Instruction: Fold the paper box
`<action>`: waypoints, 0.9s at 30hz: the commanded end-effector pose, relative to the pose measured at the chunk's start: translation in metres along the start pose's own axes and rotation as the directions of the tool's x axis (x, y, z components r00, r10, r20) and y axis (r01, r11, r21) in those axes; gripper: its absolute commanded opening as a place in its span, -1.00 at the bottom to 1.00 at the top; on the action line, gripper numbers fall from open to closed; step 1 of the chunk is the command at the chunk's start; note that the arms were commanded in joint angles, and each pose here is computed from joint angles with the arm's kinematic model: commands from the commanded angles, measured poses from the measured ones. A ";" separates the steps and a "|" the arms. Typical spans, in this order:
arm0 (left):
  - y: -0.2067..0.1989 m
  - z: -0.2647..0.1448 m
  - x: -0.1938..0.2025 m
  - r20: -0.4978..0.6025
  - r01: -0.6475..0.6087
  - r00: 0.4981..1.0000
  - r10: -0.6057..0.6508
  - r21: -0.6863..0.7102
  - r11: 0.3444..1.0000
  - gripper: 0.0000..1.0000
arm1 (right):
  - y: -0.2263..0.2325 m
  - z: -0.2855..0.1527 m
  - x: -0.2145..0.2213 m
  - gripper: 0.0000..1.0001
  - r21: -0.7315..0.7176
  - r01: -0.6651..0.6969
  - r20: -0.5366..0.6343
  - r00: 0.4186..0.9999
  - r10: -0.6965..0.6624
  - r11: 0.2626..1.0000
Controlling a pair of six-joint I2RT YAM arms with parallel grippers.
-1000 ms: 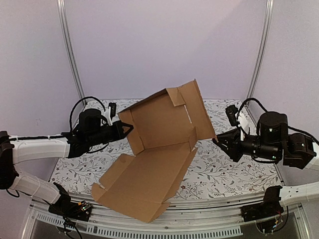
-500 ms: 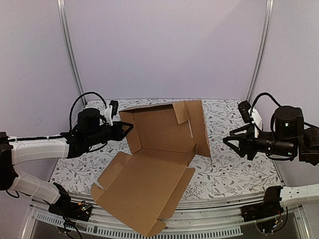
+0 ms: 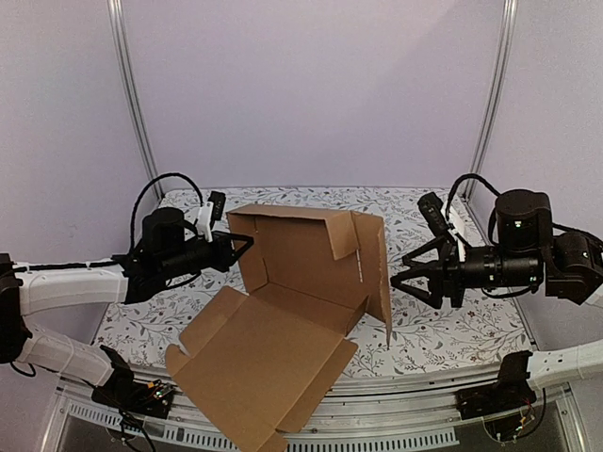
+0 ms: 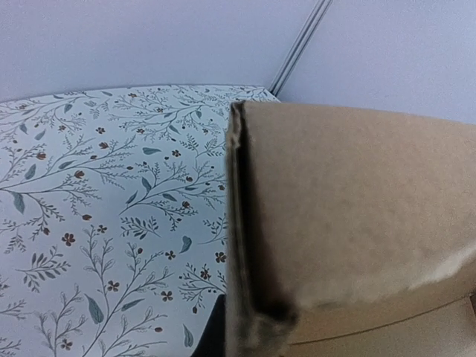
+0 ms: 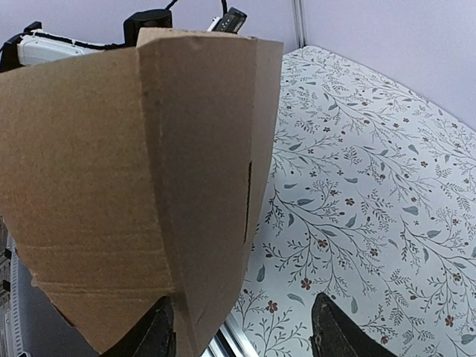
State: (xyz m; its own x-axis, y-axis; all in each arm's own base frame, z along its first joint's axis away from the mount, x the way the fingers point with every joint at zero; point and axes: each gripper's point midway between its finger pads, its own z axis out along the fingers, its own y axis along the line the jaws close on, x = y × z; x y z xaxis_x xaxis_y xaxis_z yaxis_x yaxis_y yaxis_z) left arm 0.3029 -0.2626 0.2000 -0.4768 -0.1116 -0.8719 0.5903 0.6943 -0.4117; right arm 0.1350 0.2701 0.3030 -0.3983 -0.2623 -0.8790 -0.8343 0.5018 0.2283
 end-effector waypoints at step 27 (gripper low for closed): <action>0.022 -0.012 -0.003 0.027 -0.058 0.998 0.062 -0.139 0.989 -1.00 | 0.036 0.062 -0.023 0.21 -0.175 -0.041 -0.017 0.999 0.038 0.984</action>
State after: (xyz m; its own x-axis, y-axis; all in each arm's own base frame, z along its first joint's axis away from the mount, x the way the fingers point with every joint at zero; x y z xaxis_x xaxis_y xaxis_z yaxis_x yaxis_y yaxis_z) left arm 0.3070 -0.2475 0.1967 -0.4374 -0.0956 -0.8942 0.5530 0.7555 -0.3513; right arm 0.1352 0.3403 0.2945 -0.4449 -0.2827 -0.8498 -0.8715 0.3554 0.3381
